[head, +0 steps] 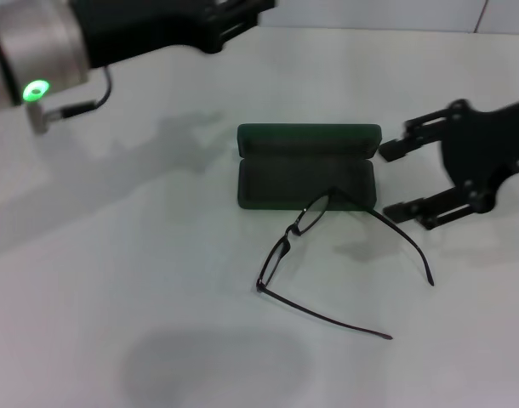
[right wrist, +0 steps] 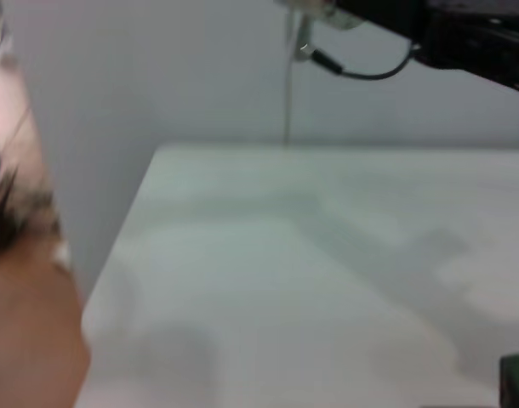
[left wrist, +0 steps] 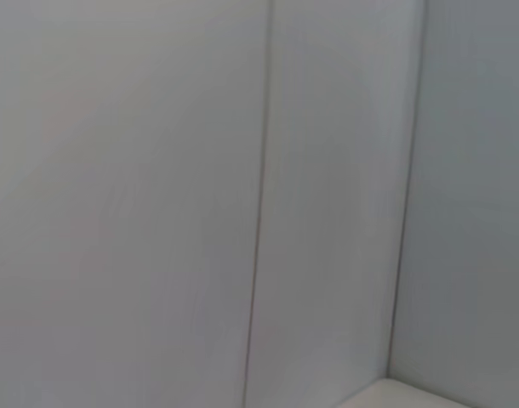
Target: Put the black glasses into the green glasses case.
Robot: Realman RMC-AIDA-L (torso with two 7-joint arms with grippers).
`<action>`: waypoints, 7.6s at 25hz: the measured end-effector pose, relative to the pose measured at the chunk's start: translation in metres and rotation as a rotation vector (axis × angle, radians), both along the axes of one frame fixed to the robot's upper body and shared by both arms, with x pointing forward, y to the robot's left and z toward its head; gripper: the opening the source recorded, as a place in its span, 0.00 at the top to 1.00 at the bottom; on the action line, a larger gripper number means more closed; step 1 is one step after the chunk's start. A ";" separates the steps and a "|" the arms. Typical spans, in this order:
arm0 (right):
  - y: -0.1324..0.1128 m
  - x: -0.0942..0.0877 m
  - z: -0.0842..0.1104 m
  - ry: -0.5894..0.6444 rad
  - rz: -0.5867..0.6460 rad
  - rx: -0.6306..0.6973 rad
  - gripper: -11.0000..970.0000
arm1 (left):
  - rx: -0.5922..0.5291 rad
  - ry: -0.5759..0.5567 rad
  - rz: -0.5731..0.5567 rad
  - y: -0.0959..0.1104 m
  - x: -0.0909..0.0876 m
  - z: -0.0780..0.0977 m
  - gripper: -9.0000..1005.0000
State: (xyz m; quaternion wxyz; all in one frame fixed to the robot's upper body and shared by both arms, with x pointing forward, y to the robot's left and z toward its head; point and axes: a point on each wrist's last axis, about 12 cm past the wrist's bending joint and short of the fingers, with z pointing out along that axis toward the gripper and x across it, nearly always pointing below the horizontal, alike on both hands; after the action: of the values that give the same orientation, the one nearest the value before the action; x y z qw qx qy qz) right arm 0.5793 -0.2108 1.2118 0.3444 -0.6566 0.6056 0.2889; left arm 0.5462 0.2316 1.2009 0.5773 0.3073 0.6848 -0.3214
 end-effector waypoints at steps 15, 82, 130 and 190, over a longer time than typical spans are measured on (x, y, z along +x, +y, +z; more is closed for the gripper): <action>0.152 0.010 0.012 -0.357 0.419 -0.604 0.25 | -0.157 0.032 0.006 0.091 -0.089 -0.115 0.64; 0.192 -0.022 -0.047 -0.666 0.710 -0.692 0.53 | -0.158 0.081 -0.102 0.070 -0.154 -0.175 0.64; 0.031 -0.006 -0.024 -0.177 -0.282 0.279 0.95 | -0.498 -0.327 -0.221 0.035 -0.062 -0.094 0.91; 0.024 -0.034 -0.049 0.000 -0.133 0.593 0.95 | -0.444 -0.210 -0.413 -0.022 -0.052 -0.108 0.94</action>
State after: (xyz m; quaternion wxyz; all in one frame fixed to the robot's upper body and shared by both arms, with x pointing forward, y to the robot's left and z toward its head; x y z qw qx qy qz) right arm 0.5452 -0.1864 1.1631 0.5391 -0.4866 0.5365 0.4298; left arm 0.4944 0.2095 1.0931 0.6202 0.3380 0.4579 -0.5399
